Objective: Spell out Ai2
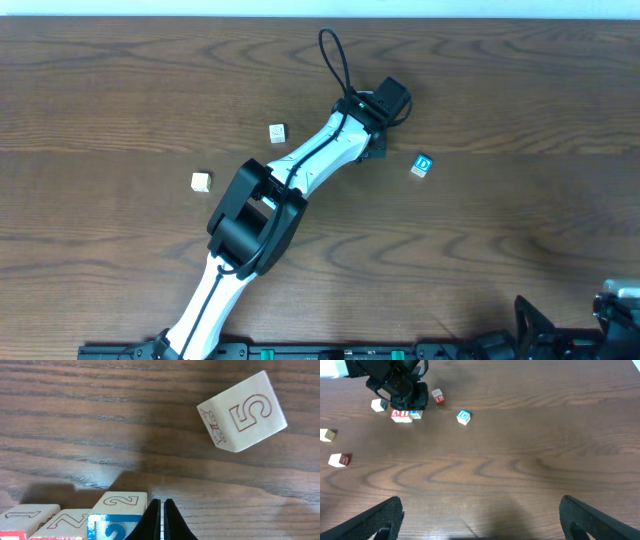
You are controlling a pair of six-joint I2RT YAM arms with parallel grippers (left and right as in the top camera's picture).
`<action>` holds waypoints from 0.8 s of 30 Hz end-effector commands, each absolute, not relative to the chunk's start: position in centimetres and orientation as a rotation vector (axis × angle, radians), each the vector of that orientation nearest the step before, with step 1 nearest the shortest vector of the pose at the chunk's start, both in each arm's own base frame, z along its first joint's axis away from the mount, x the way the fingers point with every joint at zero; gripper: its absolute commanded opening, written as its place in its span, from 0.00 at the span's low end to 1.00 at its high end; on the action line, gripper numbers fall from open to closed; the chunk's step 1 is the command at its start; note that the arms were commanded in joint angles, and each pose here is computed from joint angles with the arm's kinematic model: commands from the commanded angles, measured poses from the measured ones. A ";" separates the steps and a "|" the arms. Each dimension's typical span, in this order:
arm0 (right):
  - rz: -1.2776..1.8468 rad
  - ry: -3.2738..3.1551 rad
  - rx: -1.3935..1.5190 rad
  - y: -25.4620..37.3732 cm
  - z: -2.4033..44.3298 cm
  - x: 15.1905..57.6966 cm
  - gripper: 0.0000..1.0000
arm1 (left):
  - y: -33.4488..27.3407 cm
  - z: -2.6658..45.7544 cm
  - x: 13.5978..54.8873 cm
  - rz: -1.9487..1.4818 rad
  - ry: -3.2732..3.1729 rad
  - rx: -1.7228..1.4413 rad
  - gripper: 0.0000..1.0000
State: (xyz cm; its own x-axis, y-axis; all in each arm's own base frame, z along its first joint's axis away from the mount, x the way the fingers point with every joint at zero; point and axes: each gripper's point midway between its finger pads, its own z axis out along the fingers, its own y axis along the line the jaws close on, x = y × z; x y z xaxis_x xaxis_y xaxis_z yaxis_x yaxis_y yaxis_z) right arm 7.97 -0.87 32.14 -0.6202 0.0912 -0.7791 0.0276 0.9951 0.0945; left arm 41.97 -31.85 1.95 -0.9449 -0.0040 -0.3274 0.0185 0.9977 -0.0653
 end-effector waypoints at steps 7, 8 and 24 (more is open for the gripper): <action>0.089 2.239 0.079 -0.9 32.1 7.9 0.99 | -31.9 1.6 43.2 -0.099 2.778 0.032 0.06; 0.089 2.239 0.079 -0.9 32.1 7.9 0.99 | -31.8 1.6 43.4 -0.100 2.771 0.030 0.06; 0.089 2.239 0.079 -0.9 32.1 7.9 0.99 | -28.8 2.0 46.3 -0.070 2.731 -0.028 0.06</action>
